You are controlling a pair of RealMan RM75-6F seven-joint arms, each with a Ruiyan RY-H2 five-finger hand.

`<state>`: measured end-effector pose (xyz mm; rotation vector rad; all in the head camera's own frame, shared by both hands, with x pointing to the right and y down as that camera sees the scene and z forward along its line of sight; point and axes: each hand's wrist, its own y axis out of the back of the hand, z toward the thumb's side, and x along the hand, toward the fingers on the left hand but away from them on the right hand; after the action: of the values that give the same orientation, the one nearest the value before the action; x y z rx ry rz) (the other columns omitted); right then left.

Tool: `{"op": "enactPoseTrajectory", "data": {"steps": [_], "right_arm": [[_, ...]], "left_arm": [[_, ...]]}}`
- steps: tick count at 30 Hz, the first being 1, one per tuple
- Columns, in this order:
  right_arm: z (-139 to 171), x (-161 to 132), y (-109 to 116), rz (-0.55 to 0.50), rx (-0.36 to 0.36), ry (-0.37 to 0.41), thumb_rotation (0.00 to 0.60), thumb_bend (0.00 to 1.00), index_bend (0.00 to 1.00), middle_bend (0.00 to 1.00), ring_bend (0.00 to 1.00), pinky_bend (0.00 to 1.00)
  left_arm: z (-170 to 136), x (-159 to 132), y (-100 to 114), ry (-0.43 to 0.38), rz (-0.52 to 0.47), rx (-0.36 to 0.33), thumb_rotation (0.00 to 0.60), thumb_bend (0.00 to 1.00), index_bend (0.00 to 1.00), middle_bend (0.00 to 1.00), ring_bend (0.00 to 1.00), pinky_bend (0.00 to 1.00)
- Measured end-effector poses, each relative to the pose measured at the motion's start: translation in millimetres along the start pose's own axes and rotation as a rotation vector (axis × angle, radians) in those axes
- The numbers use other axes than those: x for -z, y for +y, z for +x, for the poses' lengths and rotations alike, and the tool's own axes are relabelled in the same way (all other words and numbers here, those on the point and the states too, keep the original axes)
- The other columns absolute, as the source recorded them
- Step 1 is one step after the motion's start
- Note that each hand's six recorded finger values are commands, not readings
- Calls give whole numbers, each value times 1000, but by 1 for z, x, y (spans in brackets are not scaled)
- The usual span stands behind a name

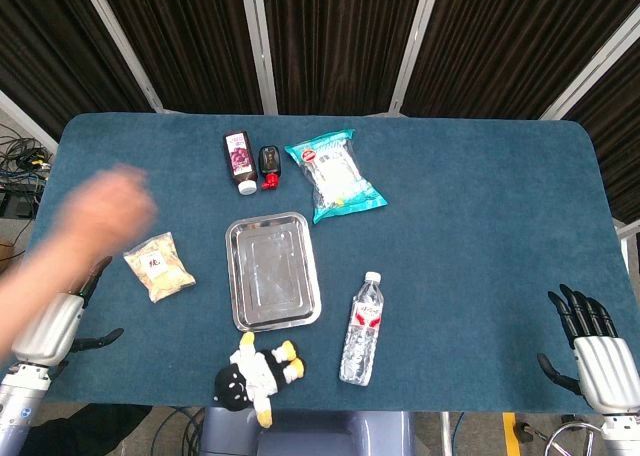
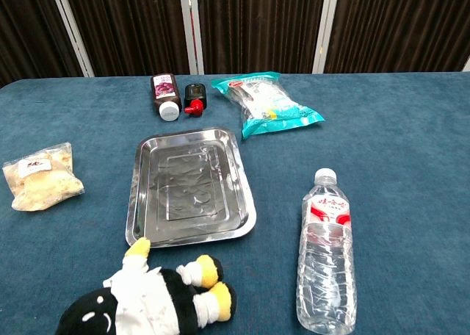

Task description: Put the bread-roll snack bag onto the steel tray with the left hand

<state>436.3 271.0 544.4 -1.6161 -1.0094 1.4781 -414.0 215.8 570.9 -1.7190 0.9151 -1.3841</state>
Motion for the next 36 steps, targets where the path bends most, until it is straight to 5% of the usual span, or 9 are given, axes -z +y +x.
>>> {"op": "enactPoseTrajectory", "data": {"steps": [14,20,30,33,36], "right_arm": [[0,-2,1,-12,2,2,600,303,0,0,0,76],[0,0,2,-22,4,-8,600,303,0,0,0,76],[0,-2,4,-28,9,3,600,304,0,0,0,75],[1,-2,5,-33,11,1,600,303,0,0,0,76],[1,0,6,-39,14,-2,600,303,0,0,0,75]], "left_arm": [[11,-1,-15,2,34,91,600,35,0,0,0,57],[38,3,-30,42,82,176,600,66,8,0,9,157],[107,3,-74,113,189,280,600,76,37,14,21,160],[123,-8,-92,119,199,312,600,143,170,144,120,237],[134,-18,-101,122,202,302,600,287,469,485,432,533]]}}
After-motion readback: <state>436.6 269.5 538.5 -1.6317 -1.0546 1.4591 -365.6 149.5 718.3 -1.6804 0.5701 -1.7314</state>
